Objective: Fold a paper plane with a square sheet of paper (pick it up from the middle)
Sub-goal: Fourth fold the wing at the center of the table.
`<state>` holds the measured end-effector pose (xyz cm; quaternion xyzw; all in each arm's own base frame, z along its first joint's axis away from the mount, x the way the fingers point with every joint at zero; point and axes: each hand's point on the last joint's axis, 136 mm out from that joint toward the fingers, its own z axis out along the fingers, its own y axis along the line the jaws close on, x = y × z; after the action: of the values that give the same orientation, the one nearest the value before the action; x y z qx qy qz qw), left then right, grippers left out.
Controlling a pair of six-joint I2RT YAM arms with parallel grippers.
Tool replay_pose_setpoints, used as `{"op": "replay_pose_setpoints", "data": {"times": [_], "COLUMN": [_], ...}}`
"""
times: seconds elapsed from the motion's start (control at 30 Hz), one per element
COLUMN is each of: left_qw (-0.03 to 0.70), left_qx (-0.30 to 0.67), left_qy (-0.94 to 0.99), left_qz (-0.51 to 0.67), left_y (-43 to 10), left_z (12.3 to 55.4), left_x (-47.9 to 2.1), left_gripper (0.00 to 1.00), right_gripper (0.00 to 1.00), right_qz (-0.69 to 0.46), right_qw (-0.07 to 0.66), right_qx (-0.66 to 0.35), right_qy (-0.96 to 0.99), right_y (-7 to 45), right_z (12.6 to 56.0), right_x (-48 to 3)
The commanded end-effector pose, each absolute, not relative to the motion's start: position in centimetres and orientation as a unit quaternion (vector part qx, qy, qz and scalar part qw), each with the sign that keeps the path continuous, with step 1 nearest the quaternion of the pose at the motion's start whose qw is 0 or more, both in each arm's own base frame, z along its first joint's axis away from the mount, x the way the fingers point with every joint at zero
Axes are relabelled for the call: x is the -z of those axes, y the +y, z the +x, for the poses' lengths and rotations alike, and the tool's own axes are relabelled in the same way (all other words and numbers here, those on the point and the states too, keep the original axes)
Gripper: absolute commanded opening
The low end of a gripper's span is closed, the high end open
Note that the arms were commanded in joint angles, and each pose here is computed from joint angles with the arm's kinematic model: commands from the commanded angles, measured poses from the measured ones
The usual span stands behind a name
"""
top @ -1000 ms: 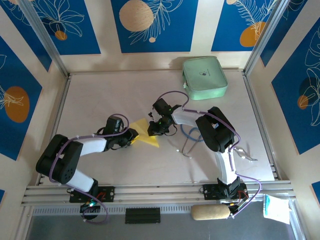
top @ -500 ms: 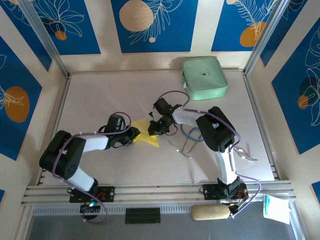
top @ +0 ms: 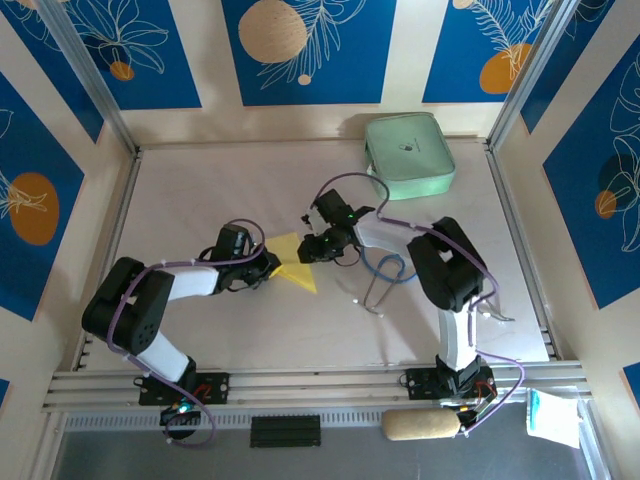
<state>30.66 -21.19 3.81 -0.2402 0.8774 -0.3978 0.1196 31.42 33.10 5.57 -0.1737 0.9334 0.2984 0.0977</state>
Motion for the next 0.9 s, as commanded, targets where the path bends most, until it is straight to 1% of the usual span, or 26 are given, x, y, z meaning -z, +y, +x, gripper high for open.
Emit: {"op": "replay_pose_setpoints", "data": {"times": [0.0, 0.17, 0.37, 0.5, 0.87], "left_qw": [0.136, 0.134, 0.129, 0.125, 0.114], "left_qx": [0.392, 0.375, 0.361, 0.357, 0.356], "left_qy": [0.880, 0.884, 0.887, 0.886, 0.884], "left_qz": [-0.232, -0.244, -0.258, -0.269, -0.280], "left_y": [-21.3, -21.4, -21.6, -21.6, -21.7], "left_z": [31.4, 31.4, 31.5, 31.5, 31.4], "left_x": [-5.0, -5.3, -5.4, -5.5, -5.4], "left_gripper": [0.04, 0.03, 0.03, 0.03, 0.03], "right_gripper": [0.29, 0.35, 0.36, 0.37, 0.38], "right_qz": [-0.178, -0.218, -0.316, -0.346, -0.361], "right_qw": [0.165, 0.222, 0.270, 0.276, 0.274], "right_qx": [-0.269, -0.220, -0.176, -0.153, -0.125], "right_qy": [0.932, 0.924, 0.892, 0.884, 0.883], "right_y": [31.3, 29.9, 31.9, 33.3, 35.0], "right_z": [32.0, 30.9, 29.0, 28.5, 28.3], "right_x": [-7.8, -7.5, -6.7, -5.7, -3.8]}}
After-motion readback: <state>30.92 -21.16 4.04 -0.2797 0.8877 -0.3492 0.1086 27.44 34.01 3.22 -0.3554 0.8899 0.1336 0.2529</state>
